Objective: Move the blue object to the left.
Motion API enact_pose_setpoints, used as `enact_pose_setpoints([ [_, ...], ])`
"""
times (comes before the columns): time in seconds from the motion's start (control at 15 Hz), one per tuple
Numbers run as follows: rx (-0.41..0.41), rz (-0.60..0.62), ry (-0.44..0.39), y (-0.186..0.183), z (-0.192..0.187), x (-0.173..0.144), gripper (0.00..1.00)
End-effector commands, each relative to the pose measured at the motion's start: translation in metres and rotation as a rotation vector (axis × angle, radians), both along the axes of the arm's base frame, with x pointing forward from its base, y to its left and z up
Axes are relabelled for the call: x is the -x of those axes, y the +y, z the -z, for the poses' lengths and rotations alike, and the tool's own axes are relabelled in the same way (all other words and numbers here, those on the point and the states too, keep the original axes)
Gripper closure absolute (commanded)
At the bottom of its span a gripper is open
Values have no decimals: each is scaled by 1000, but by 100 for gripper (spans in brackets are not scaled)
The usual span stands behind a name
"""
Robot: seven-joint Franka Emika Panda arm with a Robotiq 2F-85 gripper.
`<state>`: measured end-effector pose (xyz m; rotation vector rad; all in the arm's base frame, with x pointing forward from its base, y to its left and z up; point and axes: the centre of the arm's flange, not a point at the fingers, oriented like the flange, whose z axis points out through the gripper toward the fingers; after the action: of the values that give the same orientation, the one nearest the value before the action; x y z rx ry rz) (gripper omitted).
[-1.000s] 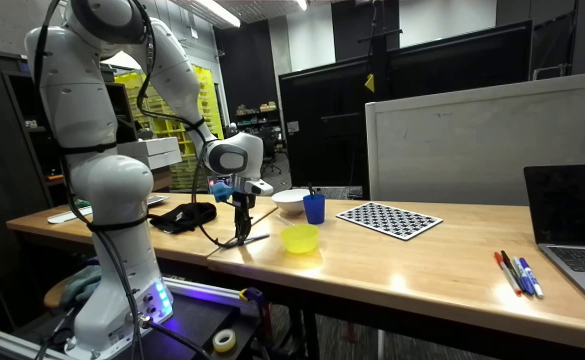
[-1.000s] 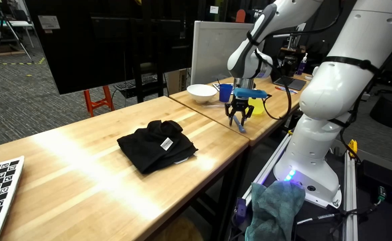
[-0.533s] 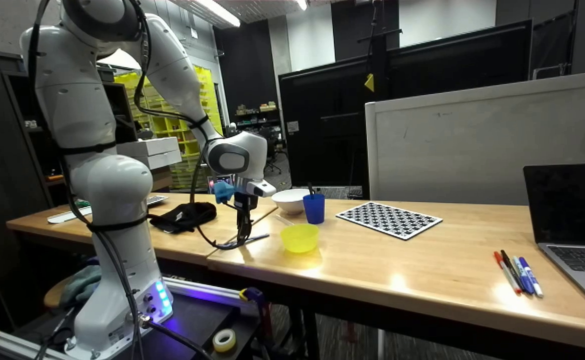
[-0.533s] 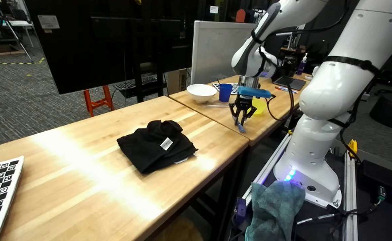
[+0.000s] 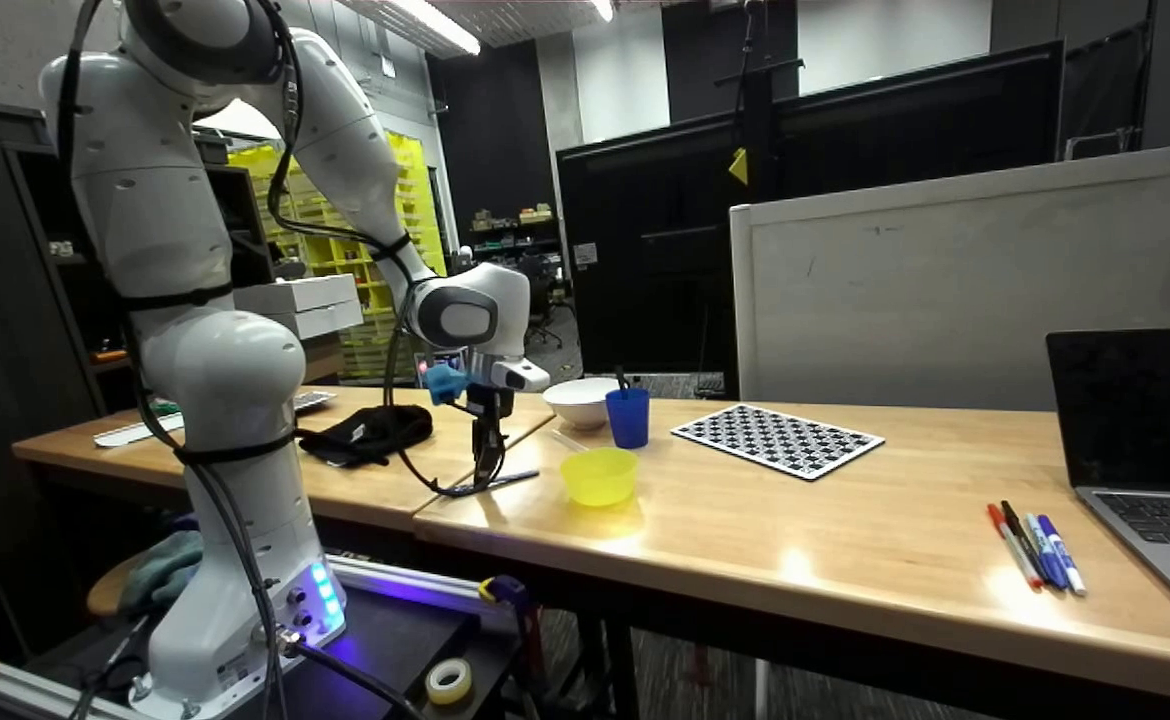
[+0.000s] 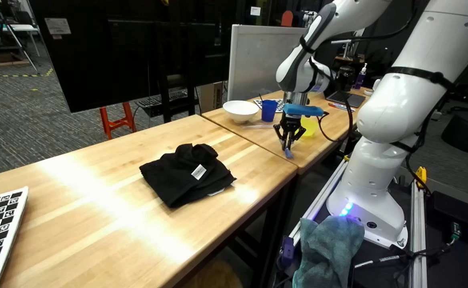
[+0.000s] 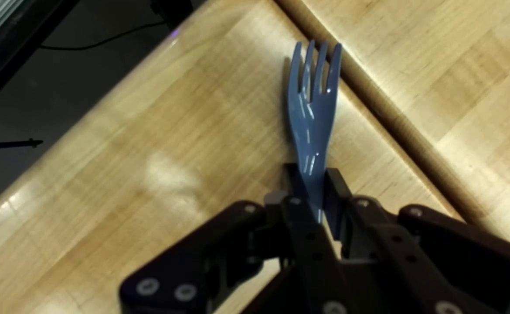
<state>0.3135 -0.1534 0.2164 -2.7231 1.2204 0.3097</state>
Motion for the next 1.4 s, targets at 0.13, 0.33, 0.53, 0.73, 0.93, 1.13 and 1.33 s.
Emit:
enact_pose_setpoints([
  [0.13,182,-74,20,30,-26,-33,96],
  [0.33,242,-114,20,40,-48,-62,96],
  [0.53,264,-140,17,48,-74,-89,96],
  [0.73,254,-163,4,51,-94,-112,96],
  [0.93,218,-178,-9,62,-106,-126,96],
  [1.13,165,-212,-58,85,-108,-123,96],
  [1.33,102,-253,-81,117,-103,-109,96],
])
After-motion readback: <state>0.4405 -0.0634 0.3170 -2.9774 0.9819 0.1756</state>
